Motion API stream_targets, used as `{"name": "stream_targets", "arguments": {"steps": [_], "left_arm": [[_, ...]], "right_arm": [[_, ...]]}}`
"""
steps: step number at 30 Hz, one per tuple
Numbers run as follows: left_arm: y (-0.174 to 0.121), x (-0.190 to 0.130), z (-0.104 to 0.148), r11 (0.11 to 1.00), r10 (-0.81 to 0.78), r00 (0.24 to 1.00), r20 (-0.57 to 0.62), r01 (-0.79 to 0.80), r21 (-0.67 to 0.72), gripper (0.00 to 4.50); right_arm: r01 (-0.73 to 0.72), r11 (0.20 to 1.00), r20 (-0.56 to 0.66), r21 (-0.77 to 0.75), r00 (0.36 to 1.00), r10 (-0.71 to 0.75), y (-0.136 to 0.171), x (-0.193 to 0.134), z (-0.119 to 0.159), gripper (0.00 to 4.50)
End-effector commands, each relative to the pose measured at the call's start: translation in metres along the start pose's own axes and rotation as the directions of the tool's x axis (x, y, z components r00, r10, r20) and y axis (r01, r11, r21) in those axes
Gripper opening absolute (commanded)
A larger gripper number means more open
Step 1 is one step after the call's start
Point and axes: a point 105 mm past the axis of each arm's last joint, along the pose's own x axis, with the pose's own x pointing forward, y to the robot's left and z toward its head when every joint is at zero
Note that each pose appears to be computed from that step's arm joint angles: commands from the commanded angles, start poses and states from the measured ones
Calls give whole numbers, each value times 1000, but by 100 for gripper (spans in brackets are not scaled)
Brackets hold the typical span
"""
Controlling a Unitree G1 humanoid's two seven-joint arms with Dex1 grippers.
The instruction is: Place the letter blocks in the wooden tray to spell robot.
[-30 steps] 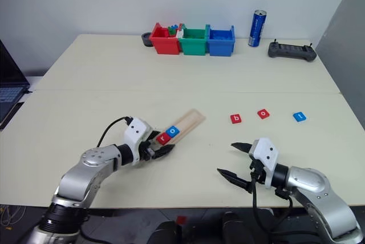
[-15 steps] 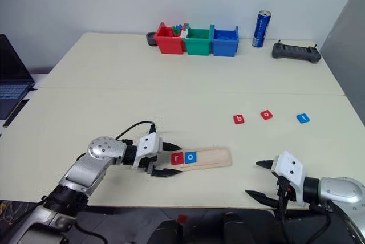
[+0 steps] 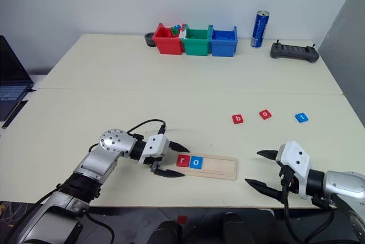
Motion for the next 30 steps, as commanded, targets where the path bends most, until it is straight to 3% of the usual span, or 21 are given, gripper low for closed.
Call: {"name": "stream_targets", "arguments": {"steps": [1,10,12,14,30], "left_arm": [[-3,0,-10,999,-7,999,-44,5,-39,338],[-5,1,-9,999,-3,999,-49,1,-44,338],[-4,1,-7,999,-5,999,-39,3,-51,413],[-2,1,-3,999,-1,1000,-24,0,-44,448],[-5,-19,28,999,43,997,69,-42,-11,448]], "right_arm": [[-1,999,21,-48,1000,2,-1,-3,13,450],[-13,998,21,-53,1000,14,0,1,14,450],[-15,998,22,-54,1000,16,0,1,14,450],[-18,998,21,-55,1000,20,0,2,14,450],[-43,996,42,-76,998,46,1,7,26,450]]}}
